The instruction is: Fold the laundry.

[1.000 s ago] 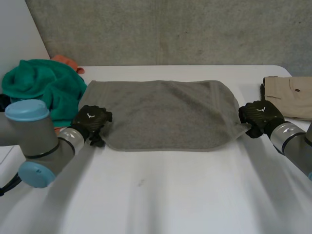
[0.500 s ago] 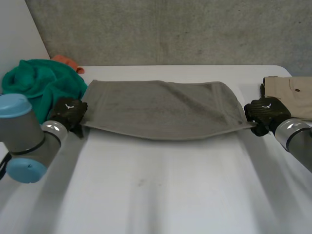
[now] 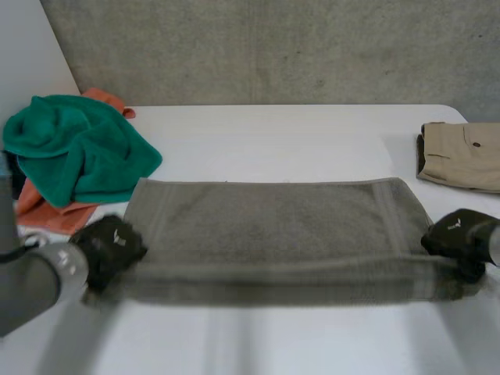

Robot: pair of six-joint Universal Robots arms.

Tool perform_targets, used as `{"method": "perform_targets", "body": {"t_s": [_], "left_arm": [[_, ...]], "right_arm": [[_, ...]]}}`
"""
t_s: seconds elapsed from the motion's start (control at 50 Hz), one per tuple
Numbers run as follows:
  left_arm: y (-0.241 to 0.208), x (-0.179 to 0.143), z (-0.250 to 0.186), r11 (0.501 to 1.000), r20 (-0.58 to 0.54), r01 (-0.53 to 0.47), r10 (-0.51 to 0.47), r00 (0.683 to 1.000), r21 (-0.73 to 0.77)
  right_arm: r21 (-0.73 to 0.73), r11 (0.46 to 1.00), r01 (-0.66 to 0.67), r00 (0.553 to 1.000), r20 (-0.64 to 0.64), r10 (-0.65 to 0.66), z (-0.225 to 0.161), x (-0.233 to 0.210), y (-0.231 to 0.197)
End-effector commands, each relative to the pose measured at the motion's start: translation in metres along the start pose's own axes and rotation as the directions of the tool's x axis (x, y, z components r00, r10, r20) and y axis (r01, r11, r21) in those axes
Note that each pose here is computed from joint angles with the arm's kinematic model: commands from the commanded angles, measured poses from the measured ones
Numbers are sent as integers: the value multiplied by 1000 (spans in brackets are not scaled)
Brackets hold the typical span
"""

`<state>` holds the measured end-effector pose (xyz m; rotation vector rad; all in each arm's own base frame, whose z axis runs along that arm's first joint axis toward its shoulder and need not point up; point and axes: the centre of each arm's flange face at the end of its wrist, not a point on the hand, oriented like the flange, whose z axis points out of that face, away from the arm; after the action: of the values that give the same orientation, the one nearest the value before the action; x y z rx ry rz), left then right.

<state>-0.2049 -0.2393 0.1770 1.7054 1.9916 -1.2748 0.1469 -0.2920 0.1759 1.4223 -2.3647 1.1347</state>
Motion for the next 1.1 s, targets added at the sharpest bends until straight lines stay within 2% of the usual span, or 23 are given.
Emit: {"method": "perform_targets", "body": {"t_s": [0.02, 0.1, 0.2, 0.36, 0.48, 0.62, 0.72, 0.8, 0.86, 0.88, 0.92, 1.0, 1.02, 1.1], "left_arm": [[-29, -40, 71, 988, 208, -47, 16, 978, 147], [-39, -55, 110, 980, 260, -62, 11, 966, 189], [-42, -59, 149, 974, 271, -67, 6, 963, 217], [-50, -64, 177, 952, 326, -101, 1, 945, 290], [-48, -61, 177, 945, 330, -93, -17, 944, 314], [-47, -57, 159, 948, 296, -33, -66, 953, 318], [-42, -61, 168, 941, 298, -21, -86, 951, 339], [-33, -73, 186, 939, 354, -72, -55, 933, 335], [-27, -90, 202, 926, 460, -184, 13, 888, 330], [-26, -100, 208, 913, 510, -237, 38, 860, 331], [-25, -103, 212, 901, 527, -271, 57, 848, 339], [-34, -97, 206, 864, 476, -294, 73, 877, 408], [-36, -94, 201, 860, 447, -282, 72, 892, 426], [-40, -93, 188, 866, 403, -226, 31, 915, 446]], "right_arm": [[80, 990, -119, 978, -165, 131, 43, 22, -14], [163, 977, -136, 957, -232, 172, 59, 32, -25], [271, 958, -94, 932, -313, 180, 82, 43, -38], [328, 943, -53, 906, -381, 184, 116, 47, -47], [297, 951, -79, 878, -431, 208, 126, 46, -46], [329, 939, -102, 899, -374, 229, 119, 32, -52], [389, 914, -120, 905, -336, 262, 119, 34, -59], [418, 901, -114, 890, -360, 280, 129, 39, -62], [413, 905, -102, 868, -408, 284, 135, 45, -61], [398, 912, -97, 863, -423, 276, 135, 44, -59], [386, 918, -94, 865, -425, 267, 135, 41, -59], [374, 923, -88, 879, -407, 249, 131, 29, -62], [377, 923, -85, 883, -401, 245, 129, 25, -63], [382, 920, -81, 887, -393, 241, 124, 23, -65]]}}
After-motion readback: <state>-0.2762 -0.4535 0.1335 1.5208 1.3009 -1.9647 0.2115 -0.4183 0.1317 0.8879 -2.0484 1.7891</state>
